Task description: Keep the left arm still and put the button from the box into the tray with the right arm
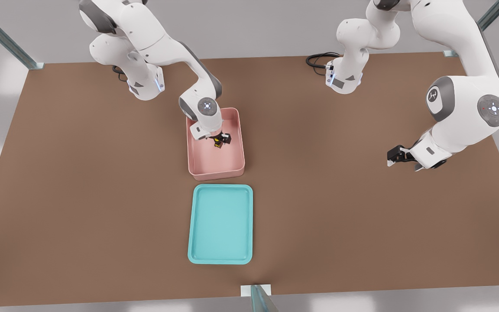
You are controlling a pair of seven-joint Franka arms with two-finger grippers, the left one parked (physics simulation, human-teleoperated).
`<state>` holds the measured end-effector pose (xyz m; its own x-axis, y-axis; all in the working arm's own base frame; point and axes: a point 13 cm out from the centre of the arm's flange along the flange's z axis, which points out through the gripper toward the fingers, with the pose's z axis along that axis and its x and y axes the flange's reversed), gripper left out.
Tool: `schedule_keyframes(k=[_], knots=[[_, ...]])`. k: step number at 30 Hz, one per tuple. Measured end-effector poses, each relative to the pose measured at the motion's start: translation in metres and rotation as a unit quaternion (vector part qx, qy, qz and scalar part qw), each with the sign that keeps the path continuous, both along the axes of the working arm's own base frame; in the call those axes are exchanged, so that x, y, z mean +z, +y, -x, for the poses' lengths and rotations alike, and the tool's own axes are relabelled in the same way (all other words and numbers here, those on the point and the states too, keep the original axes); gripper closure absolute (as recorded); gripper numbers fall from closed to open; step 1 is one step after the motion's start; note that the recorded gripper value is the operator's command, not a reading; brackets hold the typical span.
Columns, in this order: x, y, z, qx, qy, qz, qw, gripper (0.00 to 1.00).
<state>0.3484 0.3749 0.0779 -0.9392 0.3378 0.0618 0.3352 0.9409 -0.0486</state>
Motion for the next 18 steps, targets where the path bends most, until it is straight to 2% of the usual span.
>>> schedule_keyframes(k=[6,13,18], knots=[[-0.004,0.004,0.001,-0.004,0.001,0.001,1.0,0.0],[-0.001,0.01,0.002,-0.01,-0.001,-0.003,1.0,0.3],[-0.003,0.01,0.003,-0.017,0.001,-0.002,1.0,0.33]])
